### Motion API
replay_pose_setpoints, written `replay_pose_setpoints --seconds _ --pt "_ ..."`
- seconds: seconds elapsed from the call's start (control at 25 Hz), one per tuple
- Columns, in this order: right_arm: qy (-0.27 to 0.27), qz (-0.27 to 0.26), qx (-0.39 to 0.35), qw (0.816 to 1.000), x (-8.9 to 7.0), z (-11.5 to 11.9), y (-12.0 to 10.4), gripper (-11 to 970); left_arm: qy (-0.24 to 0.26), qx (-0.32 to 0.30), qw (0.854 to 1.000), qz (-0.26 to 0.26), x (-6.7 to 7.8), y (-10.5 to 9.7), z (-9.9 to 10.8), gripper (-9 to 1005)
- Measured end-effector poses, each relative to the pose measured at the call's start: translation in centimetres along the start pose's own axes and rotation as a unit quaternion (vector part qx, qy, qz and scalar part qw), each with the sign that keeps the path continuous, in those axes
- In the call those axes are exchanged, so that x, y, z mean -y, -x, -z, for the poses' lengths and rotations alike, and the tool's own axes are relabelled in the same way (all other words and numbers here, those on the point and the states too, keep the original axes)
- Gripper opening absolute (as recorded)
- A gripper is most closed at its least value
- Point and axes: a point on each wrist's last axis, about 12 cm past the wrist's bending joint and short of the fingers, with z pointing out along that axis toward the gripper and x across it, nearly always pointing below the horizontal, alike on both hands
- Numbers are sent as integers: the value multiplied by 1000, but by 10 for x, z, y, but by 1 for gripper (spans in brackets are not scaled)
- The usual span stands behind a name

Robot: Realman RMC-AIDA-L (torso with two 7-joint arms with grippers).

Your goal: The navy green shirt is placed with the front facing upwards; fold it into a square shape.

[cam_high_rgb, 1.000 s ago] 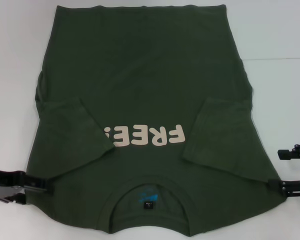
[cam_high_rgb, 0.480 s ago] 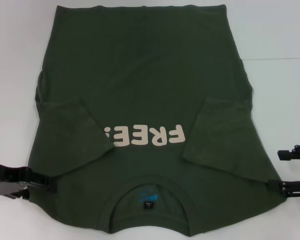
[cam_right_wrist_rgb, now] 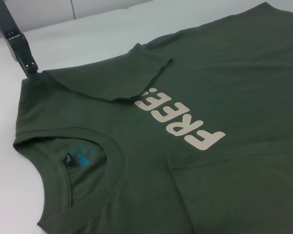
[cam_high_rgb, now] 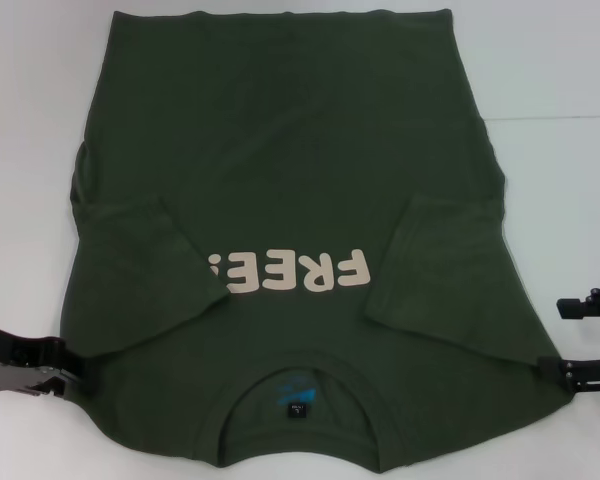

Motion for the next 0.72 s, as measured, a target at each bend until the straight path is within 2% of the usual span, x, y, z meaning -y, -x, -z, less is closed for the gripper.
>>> replay_pose_setpoints --seconds 0.32,0.52,0.72 --pt "1 -9 1 1000 1 -1 1 878 1 3 1000 0 1 2 0 284" --pt "6 -63 -1 998 4 5 9 878 -1 3 1000 -2 2 2 0 32" --pt "33 -196 -27 980 15 23 50 877 -2 8 1000 -4 1 4 2 32"
